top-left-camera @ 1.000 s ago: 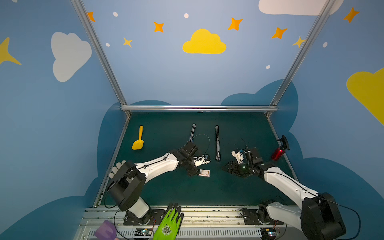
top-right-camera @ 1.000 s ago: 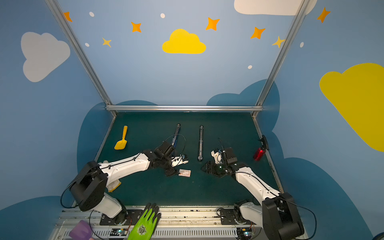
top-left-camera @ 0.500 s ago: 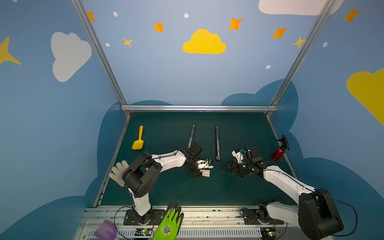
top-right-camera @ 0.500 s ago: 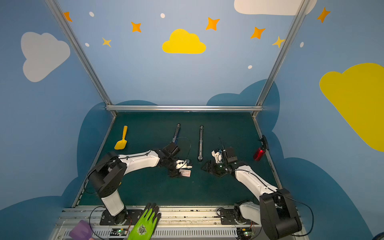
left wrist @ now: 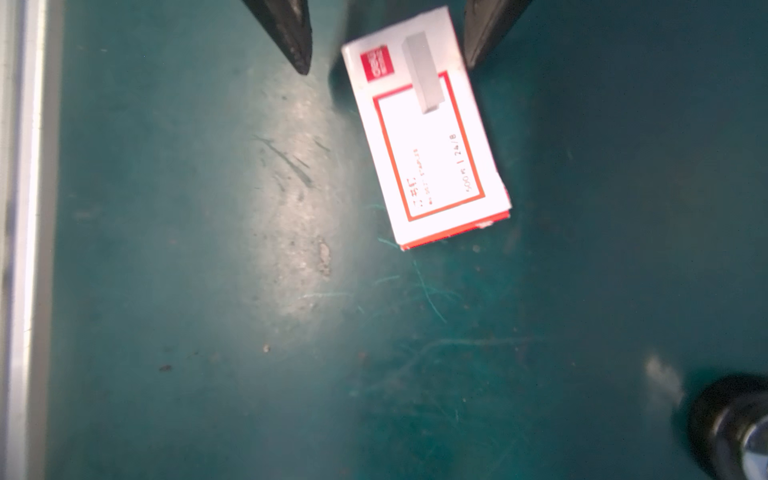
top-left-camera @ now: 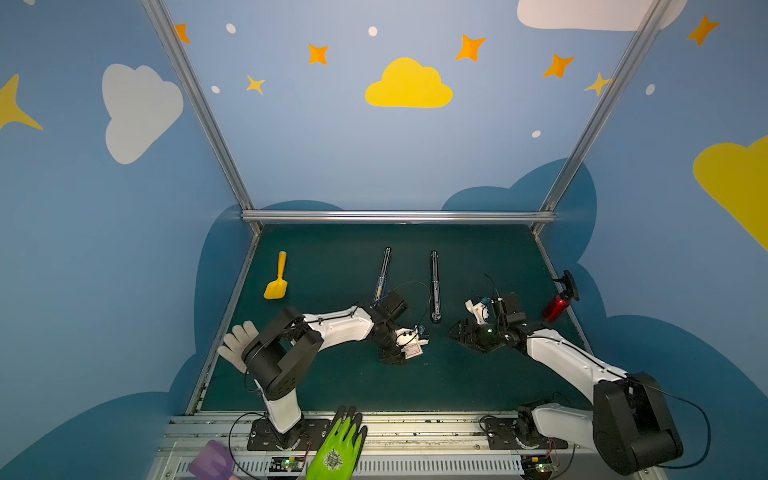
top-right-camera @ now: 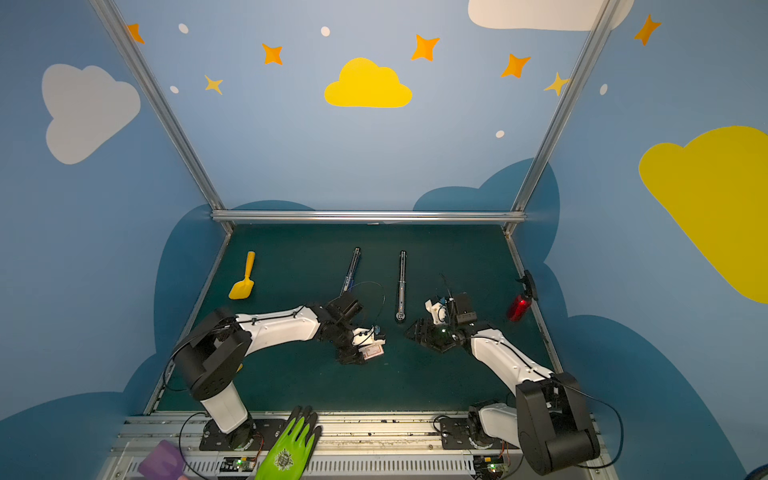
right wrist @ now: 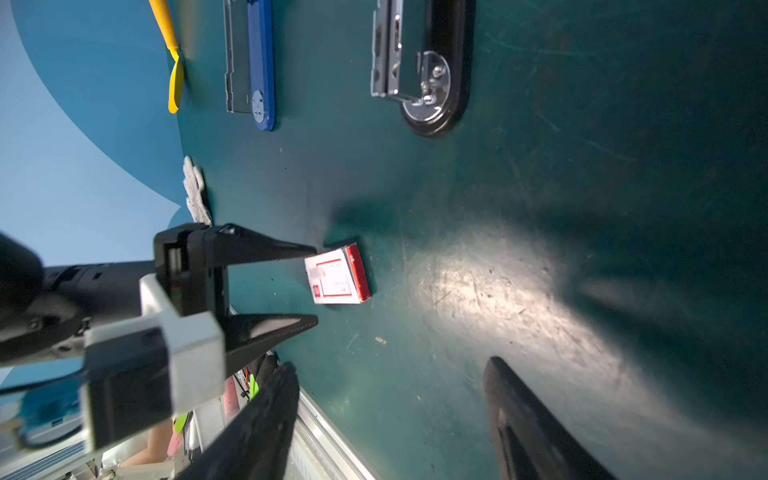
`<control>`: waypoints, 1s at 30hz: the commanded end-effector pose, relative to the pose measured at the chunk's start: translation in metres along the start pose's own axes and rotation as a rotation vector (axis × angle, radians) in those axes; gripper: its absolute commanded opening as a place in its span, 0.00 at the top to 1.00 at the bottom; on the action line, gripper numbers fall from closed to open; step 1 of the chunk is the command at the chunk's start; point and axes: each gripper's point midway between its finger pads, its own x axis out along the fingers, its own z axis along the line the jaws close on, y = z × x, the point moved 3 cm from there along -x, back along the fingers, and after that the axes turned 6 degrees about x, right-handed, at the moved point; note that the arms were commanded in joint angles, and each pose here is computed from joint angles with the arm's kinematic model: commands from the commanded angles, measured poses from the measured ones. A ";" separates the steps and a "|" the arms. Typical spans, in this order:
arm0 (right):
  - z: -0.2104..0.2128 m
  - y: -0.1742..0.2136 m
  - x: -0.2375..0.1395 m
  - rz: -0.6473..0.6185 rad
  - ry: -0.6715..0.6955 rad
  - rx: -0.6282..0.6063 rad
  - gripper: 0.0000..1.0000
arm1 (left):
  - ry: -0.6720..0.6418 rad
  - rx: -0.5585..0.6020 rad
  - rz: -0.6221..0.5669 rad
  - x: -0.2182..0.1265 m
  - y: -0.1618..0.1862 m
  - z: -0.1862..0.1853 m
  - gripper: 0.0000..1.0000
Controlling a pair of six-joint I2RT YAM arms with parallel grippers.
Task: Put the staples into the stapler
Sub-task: 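Grasp the staples box with the left gripper while the right gripper approaches it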
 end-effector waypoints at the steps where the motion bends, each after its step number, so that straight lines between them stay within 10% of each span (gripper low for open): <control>1: 0.006 -0.006 0.003 0.003 -0.037 -0.002 0.29 | -0.053 -0.062 -0.083 -0.008 -0.008 -0.001 0.40; 20: 0.012 -0.010 0.020 0.024 -0.072 0.001 0.32 | -0.243 -0.142 -0.124 0.013 0.003 -0.003 0.42; 30: 0.006 0.003 0.061 0.192 0.047 -0.001 0.57 | -0.276 -0.106 -0.075 0.023 0.009 -0.010 0.50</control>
